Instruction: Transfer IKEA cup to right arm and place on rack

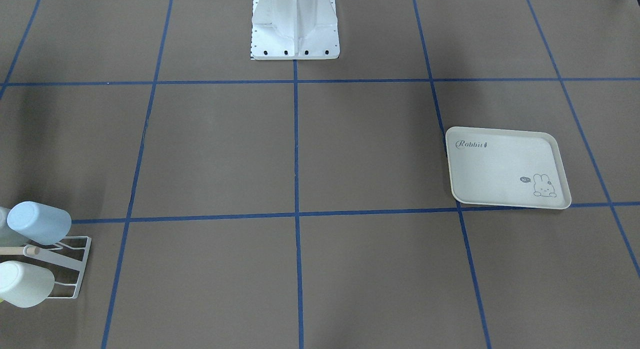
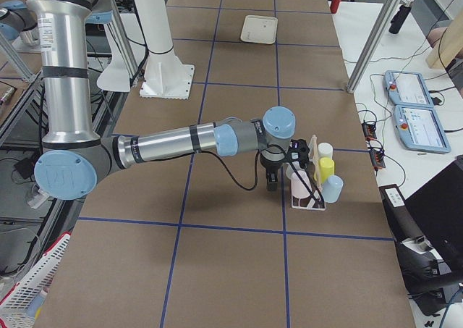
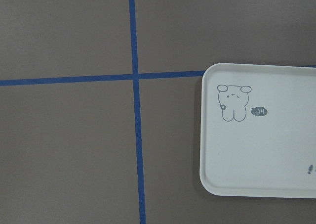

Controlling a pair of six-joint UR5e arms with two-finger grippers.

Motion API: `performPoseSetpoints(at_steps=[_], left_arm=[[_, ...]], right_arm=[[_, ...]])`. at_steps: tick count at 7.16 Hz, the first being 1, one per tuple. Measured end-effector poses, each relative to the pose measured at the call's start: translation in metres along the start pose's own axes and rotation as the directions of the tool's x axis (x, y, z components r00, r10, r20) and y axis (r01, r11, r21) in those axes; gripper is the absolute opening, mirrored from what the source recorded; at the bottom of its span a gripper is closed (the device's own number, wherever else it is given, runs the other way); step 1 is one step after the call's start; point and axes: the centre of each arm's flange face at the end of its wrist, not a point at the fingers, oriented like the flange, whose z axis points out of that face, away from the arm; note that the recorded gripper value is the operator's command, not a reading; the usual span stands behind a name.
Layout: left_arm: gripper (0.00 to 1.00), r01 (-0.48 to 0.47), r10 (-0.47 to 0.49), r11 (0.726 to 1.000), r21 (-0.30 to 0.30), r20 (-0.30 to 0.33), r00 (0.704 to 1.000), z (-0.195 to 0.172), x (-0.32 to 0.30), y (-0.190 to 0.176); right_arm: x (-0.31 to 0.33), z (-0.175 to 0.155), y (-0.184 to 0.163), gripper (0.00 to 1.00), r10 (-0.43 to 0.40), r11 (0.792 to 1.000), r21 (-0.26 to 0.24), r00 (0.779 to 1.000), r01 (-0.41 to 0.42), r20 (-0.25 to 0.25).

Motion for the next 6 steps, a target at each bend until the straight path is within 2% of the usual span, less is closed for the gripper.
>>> performPoseSetpoints(at_steps=[2,6], left_arm=[[1.0,0.003,-0.003,1.0,-0.002,-0.001,1.0,0.001,-0.001,0.0],[1.0,0.052,-0.052,0.998,-0.046,0.005,0.999,0.022,-0.024,0.005]], right_arm=[[0.002,0.002,0.002,0.99,0.011,1.0,-0.004,1.0,-0.011,-0.001],[0.02,0.014,0.021,0.99,0.049,0.998,-0.035,0.999,-0.049,-0.008]])
